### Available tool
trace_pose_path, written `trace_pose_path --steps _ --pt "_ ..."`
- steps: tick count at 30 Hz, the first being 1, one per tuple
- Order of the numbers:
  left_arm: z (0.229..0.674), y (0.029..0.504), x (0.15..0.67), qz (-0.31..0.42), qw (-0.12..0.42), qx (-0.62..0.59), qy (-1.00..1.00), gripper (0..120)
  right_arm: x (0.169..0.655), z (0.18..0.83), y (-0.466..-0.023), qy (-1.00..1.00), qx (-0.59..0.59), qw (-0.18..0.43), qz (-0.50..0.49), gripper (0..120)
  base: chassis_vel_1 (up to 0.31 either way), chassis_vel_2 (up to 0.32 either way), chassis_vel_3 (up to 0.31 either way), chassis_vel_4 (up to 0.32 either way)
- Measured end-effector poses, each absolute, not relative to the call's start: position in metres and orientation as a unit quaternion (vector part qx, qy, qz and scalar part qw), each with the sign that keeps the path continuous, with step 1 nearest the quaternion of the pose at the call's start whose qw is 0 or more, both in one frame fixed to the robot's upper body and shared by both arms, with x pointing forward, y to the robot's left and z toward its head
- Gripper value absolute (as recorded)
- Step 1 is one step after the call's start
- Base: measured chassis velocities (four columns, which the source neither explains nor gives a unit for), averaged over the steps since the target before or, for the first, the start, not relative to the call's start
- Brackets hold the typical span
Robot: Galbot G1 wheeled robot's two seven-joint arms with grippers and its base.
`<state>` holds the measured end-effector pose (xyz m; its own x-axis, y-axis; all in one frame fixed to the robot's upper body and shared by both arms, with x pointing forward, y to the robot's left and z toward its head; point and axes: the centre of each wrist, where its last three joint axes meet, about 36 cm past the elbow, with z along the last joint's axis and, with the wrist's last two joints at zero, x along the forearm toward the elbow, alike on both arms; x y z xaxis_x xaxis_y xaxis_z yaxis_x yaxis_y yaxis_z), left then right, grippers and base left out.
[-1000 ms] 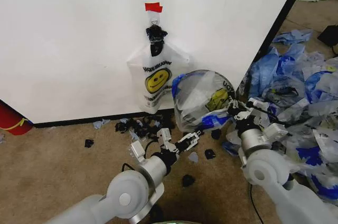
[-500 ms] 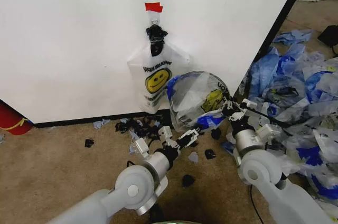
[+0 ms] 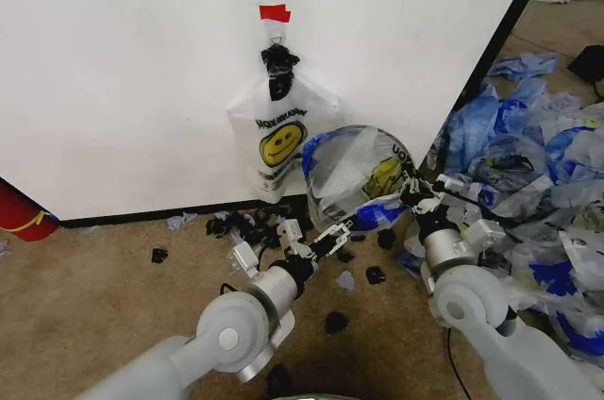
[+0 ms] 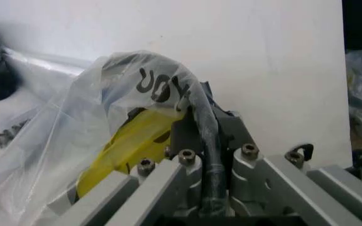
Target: Pick up the garbage bag from the wall and place it over the trash bin.
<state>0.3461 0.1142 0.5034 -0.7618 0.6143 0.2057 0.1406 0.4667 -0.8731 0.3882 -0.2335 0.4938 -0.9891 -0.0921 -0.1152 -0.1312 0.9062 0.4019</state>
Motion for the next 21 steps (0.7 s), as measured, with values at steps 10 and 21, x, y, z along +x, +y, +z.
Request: trace_pose_path --steps 10,21 --pt "0.4981 0.1074 0.3493 0.454 0.269 -0.221 -0.82 100 0.3847 0.4926 -0.2332 0.976 -0.06 0.048 0.204 0 0.0 0.0 0.0 0.0" --pt "0.499 0.1036 0.3496 0.45 0.271 -0.225 -0.821 74 0.3873 0.4954 -0.2351 0.976 -0.061 0.054 0.2 0 0.0 0.0 0.0 0.0"
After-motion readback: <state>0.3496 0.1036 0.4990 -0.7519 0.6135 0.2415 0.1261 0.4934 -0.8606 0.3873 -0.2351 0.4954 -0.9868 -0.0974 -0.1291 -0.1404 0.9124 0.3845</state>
